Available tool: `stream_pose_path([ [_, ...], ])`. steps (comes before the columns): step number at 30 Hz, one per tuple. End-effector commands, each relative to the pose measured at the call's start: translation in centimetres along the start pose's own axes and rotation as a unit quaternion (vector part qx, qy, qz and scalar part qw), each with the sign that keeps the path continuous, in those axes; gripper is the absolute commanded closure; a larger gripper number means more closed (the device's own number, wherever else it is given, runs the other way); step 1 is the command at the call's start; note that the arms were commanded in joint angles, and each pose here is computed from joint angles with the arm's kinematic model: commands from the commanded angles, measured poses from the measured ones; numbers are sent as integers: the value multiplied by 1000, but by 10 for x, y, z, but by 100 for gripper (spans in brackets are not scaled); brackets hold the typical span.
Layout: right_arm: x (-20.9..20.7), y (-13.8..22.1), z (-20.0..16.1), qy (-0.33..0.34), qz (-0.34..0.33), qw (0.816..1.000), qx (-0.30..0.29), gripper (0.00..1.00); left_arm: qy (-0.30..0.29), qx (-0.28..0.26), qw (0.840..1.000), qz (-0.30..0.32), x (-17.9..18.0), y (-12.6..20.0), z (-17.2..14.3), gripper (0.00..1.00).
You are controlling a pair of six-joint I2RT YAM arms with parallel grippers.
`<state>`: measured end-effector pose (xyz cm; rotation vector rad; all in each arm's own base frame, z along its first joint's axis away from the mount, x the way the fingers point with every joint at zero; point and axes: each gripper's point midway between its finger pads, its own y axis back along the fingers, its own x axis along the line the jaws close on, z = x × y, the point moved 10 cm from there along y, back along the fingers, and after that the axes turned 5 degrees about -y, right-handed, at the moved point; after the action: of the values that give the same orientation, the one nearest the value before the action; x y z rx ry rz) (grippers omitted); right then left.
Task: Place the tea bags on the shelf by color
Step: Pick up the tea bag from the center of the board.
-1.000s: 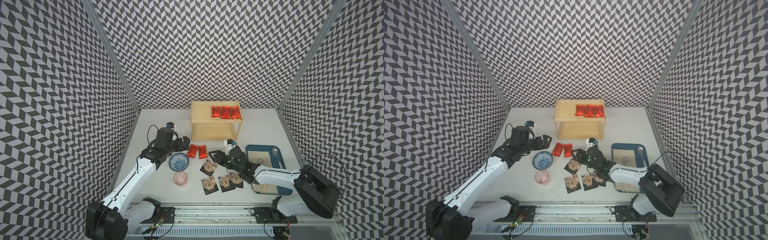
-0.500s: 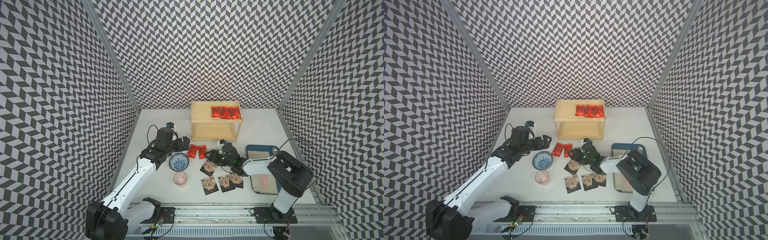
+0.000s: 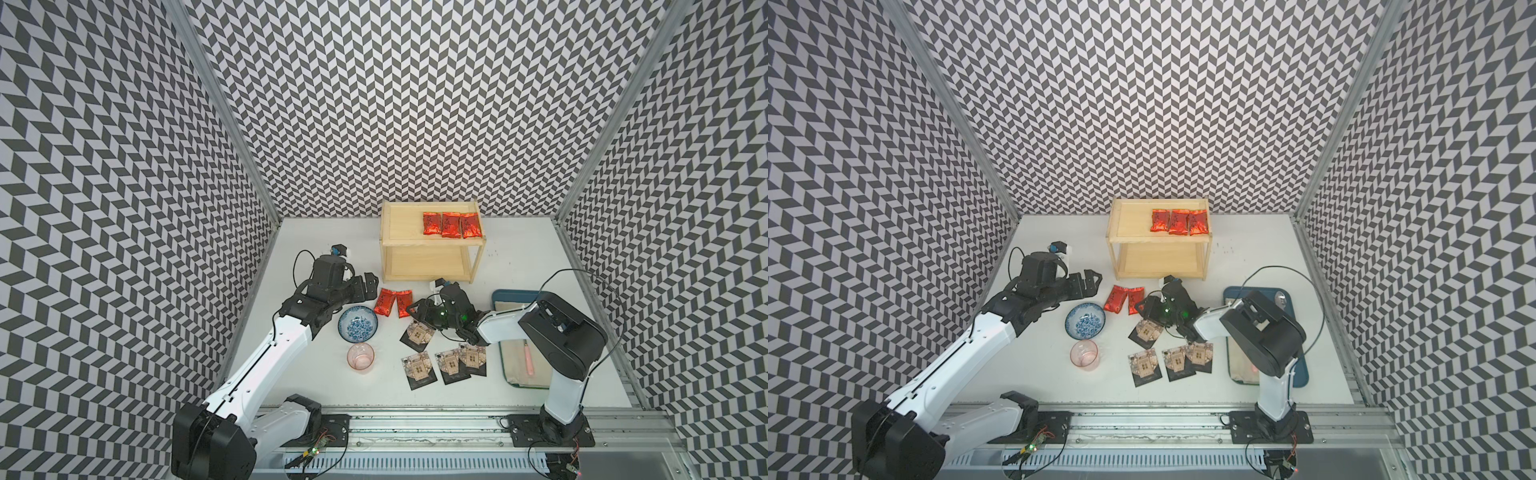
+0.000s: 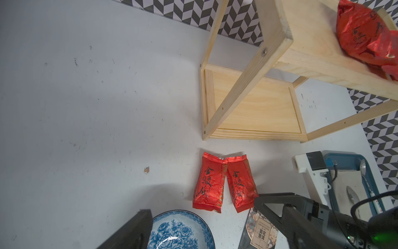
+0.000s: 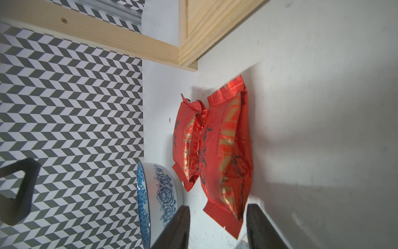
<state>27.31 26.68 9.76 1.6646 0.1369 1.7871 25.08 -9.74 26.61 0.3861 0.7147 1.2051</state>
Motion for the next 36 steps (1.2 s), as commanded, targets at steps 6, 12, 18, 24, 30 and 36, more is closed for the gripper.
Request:
stream_pose_path([
  [6, -2, -7, 8, -1, 15, 1000, 0, 65, -3, -7, 1000, 3, 2, 4, 1, 1],
  [12, -2, -10, 11, -2, 18, 1000, 0, 71, -2, -6, 1000, 4, 2, 4, 0, 1],
  [18, 0, -12, 15, -3, 22, 1000, -2, 82, -2, -4, 1000, 7, 3, 3, -1, 1],
  [24, -3, -8, 17, -9, 12, 1000, -4, 98, -2, -2, 1000, 9, 3, 3, -1, 1],
  [30, -5, 6, 18, -23, 6, 1000, -15, 100, -2, -3, 1000, 11, 4, 3, -1, 1],
  [36, 6, 40, 14, -37, 18, 998, -43, 100, -1, -6, 1000, 13, 4, 4, 0, 1],
])
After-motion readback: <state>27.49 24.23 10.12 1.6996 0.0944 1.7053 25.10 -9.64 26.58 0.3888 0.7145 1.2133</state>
